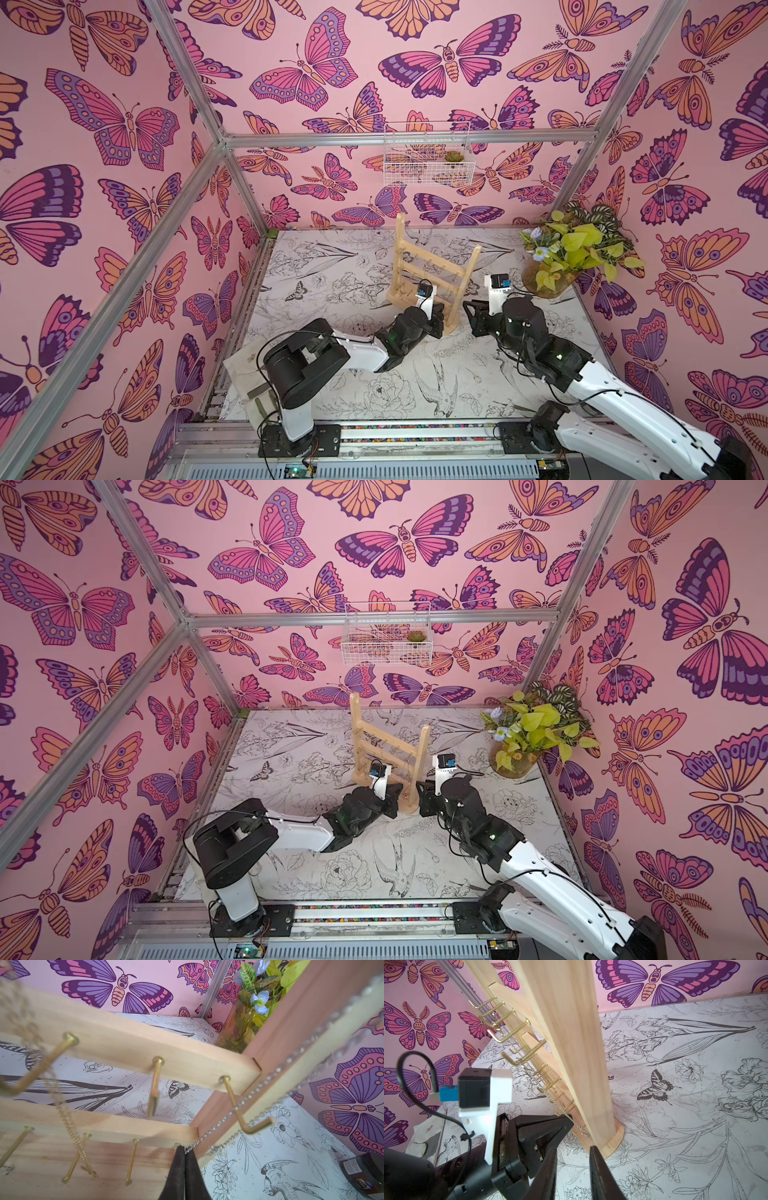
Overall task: Hang the necklace on the jewelry display stand
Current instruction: Hang the necklace on the stand, then reset both arms
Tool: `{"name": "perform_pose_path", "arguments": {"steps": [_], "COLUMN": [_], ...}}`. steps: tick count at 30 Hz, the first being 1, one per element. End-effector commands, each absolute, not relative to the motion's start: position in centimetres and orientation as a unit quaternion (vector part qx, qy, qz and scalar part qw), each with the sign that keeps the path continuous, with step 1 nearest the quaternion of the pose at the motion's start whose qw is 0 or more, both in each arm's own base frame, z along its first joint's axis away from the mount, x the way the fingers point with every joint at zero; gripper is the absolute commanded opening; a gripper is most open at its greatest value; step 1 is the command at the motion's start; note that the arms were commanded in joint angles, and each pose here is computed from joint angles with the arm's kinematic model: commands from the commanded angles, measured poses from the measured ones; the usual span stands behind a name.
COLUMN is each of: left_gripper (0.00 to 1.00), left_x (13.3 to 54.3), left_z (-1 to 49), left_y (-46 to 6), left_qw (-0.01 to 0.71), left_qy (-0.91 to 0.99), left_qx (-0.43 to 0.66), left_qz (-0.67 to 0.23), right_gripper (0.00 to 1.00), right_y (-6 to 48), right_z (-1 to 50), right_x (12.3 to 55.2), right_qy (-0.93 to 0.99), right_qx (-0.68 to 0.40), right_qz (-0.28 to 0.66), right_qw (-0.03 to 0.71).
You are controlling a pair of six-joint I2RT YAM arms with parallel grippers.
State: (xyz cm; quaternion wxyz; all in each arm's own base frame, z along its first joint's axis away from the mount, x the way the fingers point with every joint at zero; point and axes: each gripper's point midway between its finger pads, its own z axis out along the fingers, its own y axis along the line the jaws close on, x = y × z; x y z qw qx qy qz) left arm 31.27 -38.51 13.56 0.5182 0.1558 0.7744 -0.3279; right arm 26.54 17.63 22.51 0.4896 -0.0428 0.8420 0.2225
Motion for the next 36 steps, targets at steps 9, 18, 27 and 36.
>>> {"name": "perform_pose_path", "arguments": {"steps": [9,18,27,36], "left_gripper": [0.21,0.24,0.25,0.29], "left_x": [31.0,30.0,27.0,27.6], "left_z": [14.5,16.1,15.6,16.8], "left_y": [-37.8,-37.3,-35.2,-25.4], "left_qw": [0.525,0.531,0.495,0.471], "left_qy": [0.772,0.762,0.792,0.848], "left_qx": [0.146,0.143,0.138,0.056], "left_qz": [-0.326,-0.342,-0.330,-0.235], "right_gripper": [0.30,0.31,0.41,0.54], "right_y": [17.5,17.5,17.0,15.1], "right_z": [21.8,21.6,21.3,19.8], "right_x": [26.6,26.7,26.6,26.0], "right_qy": [0.847,0.848,0.853,0.867], "right_qx": [-0.047,-0.047,-0.046,-0.032], "right_qz": [0.210,0.209,0.194,0.165], "right_qw": [0.486,0.485,0.483,0.469]}}
